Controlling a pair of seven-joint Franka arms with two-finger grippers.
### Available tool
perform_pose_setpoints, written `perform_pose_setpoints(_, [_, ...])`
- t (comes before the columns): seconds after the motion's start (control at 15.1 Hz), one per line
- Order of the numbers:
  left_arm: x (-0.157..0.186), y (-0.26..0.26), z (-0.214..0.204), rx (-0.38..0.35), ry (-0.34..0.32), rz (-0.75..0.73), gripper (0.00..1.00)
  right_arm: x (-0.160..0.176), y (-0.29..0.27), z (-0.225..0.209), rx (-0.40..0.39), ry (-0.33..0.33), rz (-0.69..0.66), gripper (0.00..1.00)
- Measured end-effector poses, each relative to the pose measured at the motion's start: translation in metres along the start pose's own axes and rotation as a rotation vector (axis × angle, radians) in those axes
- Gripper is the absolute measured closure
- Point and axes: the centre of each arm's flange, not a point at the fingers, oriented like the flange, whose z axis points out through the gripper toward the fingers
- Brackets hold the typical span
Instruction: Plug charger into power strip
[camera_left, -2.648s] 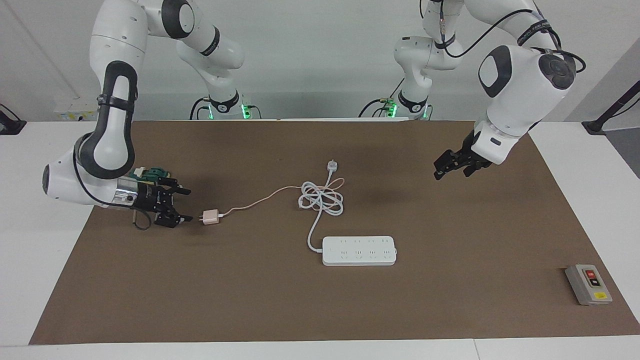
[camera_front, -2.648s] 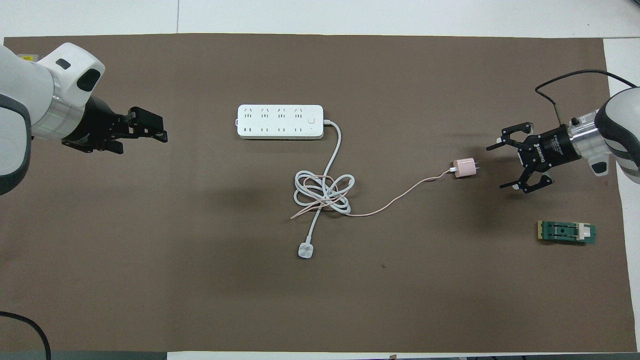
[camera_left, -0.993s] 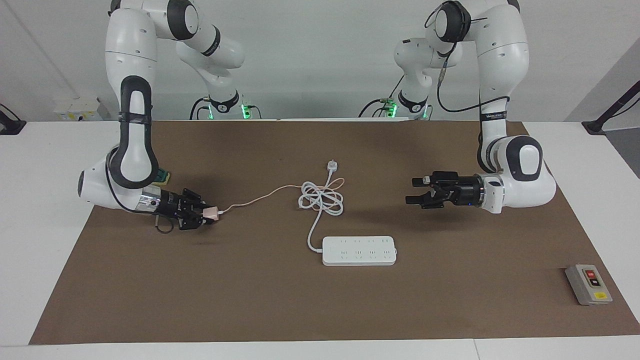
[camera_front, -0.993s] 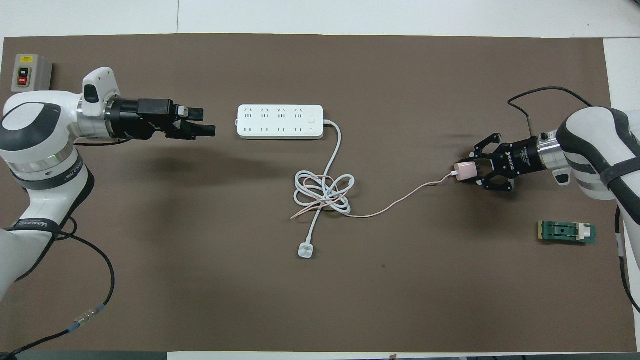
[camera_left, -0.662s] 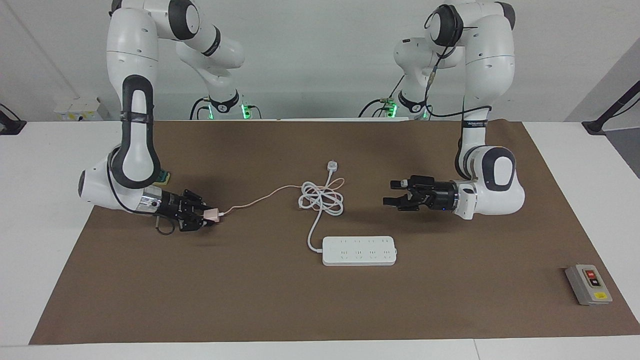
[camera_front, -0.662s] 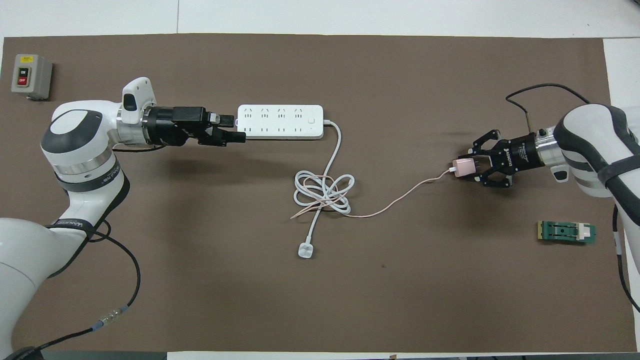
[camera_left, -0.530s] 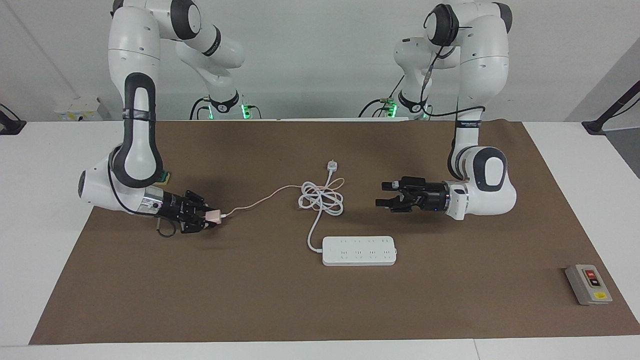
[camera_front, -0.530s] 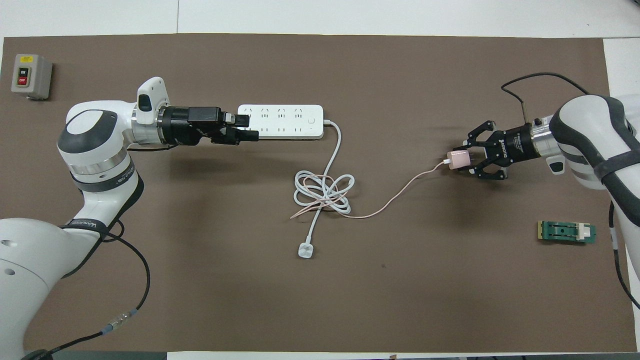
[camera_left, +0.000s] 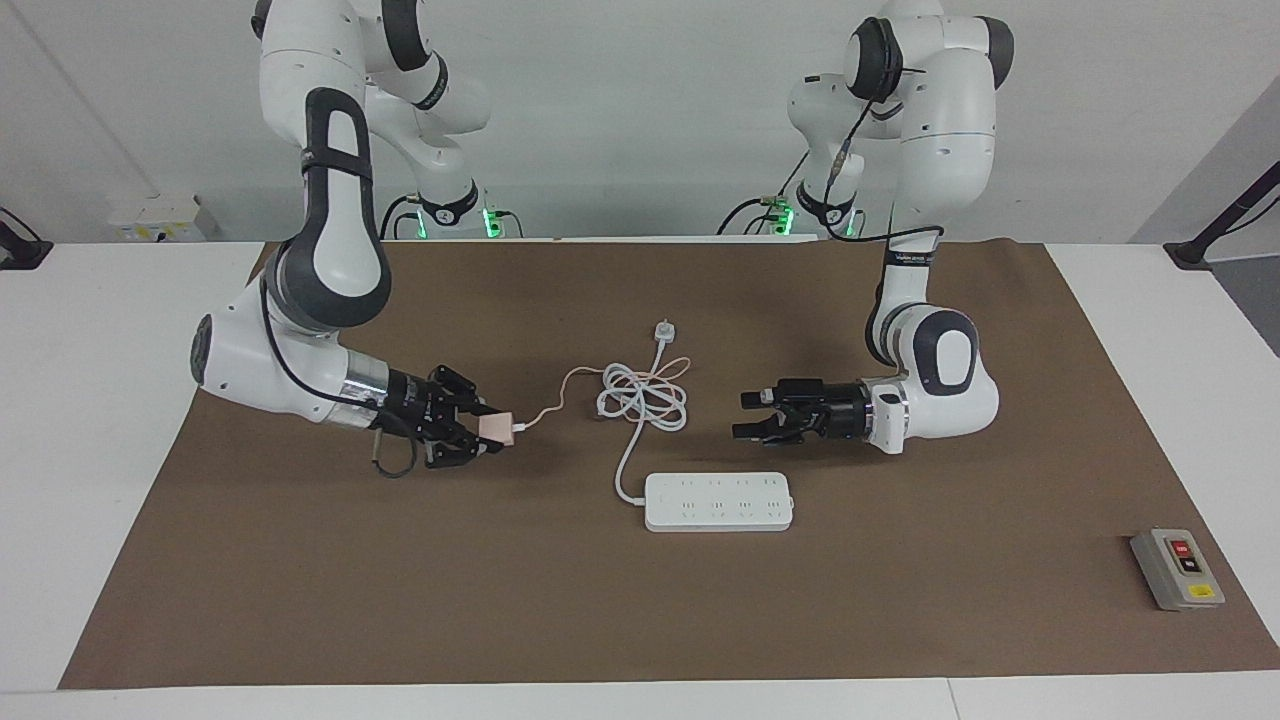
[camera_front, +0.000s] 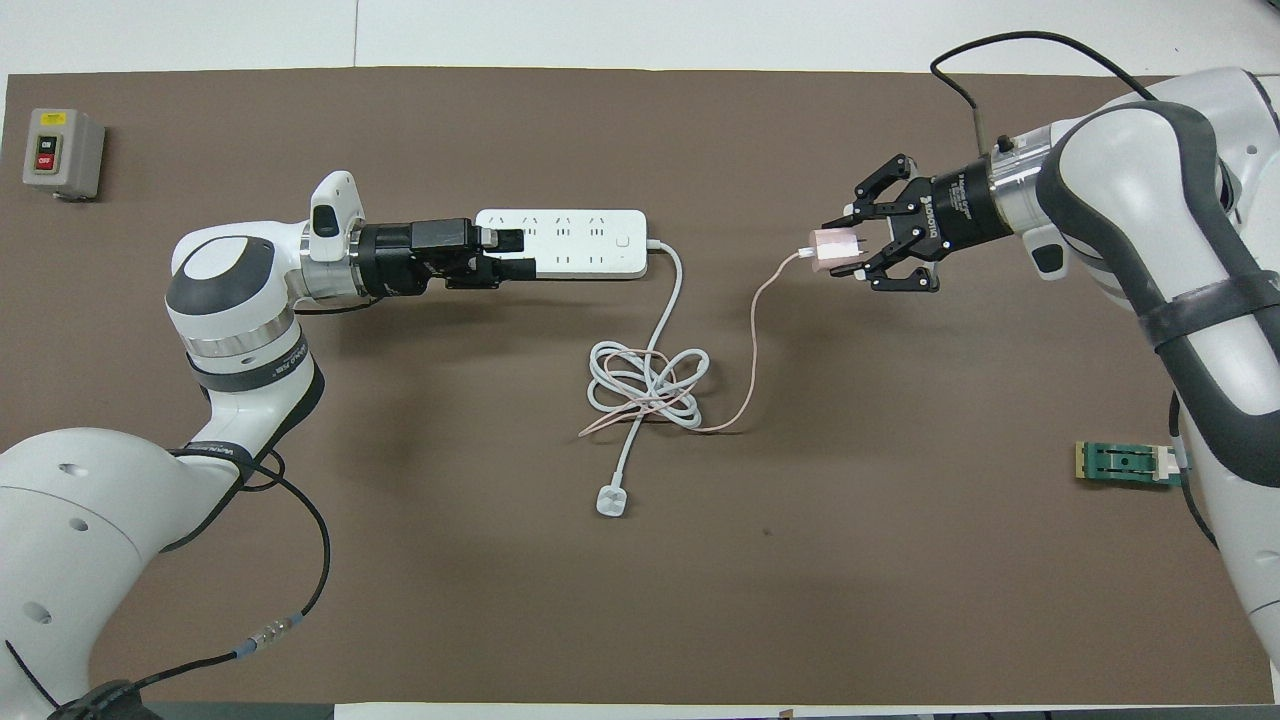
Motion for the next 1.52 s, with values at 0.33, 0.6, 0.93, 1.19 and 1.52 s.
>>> perform_pose_setpoints(0.33, [0.0, 0.0, 0.0, -0.01, 0.009, 0.002, 0.0, -0.071, -0.006, 0.058, -0.002, -0.01, -0.027, 0.52])
perform_pose_setpoints(0.6, [0.001, 0.002, 0.0, -0.021, 0.018, 0.007, 0.0, -0.126, -0.006, 0.114, 0.03, 0.018, -0.035, 0.52])
perform_pose_setpoints(0.93, [0.0, 0.01, 0.014, -0.055, 0.022, 0.018, 0.0, -0.167, -0.014, 0.152, 0.045, 0.014, 0.0, 0.52])
perform_pose_setpoints(1.19, [0.0, 0.02, 0.019, -0.047, 0.035, 0.038, 0.0, -0.174, -0.029, 0.173, 0.061, 0.009, 0.025, 0.52])
perform_pose_setpoints(1.52, [-0.001, 0.022, 0.02, -0.027, 0.053, 0.042, 0.0, -0.175, -0.039, 0.178, 0.083, 0.006, 0.031, 0.52])
